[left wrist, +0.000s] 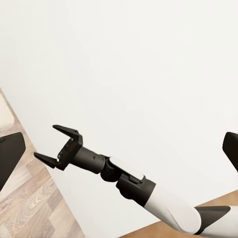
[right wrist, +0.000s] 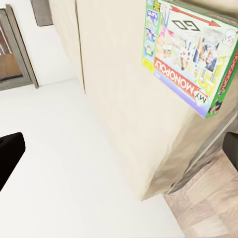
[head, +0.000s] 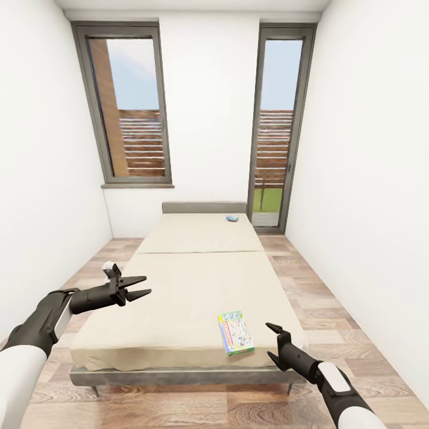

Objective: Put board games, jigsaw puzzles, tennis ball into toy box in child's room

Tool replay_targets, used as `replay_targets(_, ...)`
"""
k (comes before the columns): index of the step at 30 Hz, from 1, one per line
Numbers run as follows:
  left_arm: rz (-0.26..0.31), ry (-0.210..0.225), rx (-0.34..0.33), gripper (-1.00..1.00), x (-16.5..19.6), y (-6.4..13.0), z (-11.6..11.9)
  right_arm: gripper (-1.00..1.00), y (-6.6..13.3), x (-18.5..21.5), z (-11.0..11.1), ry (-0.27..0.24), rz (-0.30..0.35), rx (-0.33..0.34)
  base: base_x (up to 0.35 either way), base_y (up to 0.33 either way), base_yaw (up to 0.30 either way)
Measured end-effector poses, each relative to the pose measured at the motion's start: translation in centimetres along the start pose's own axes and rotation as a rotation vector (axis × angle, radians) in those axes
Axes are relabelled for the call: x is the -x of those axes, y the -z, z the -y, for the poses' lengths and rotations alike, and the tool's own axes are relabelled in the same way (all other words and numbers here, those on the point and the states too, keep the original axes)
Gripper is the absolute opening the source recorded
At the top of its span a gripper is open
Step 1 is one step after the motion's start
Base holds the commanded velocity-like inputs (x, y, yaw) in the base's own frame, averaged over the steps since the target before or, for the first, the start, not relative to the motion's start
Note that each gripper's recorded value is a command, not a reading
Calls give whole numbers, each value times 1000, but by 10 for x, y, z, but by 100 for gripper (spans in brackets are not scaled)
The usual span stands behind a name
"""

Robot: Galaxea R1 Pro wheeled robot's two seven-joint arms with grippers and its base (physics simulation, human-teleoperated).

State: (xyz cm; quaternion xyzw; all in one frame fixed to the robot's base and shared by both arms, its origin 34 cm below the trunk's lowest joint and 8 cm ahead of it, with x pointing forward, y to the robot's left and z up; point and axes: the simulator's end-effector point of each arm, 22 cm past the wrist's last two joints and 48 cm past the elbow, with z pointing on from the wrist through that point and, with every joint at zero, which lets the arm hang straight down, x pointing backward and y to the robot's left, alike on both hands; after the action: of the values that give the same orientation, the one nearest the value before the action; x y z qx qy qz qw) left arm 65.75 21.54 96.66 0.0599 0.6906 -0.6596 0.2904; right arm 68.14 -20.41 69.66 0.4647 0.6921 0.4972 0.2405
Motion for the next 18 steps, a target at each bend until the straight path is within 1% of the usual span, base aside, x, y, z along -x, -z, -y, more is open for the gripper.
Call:
replay_targets(2, 0, 0, 0, 100, -2, 0, -3, 100, -1, 1, 0, -21, 5, 15, 0, 0, 0)
replay_targets(7, 1, 0, -1, 100, -7, 1, -10, 100, -4, 3, 7, -44, 11, 28, 0, 0, 0)
replay_targets(8, 1, 0, -1, 100, -8, 1, -12, 100, -5, 2, 12, -50, 10, 24, 0, 0, 0)
replay_targets(12, 1, 0, -1, 100, -12, 1, -18, 100, -6, -1, 45, -88, 15, -17, 0, 0, 0)
replay_targets(15, 1, -1, -1, 100, -15, 2, -23, 100, -8, 0, 55, -97, 27, -17, 0, 0, 0)
replay_targets(18, 1, -2, -1, 100, -18, 2, -27, 100, -9, 1, 58, -97, 33, 7, 0, 0, 0)
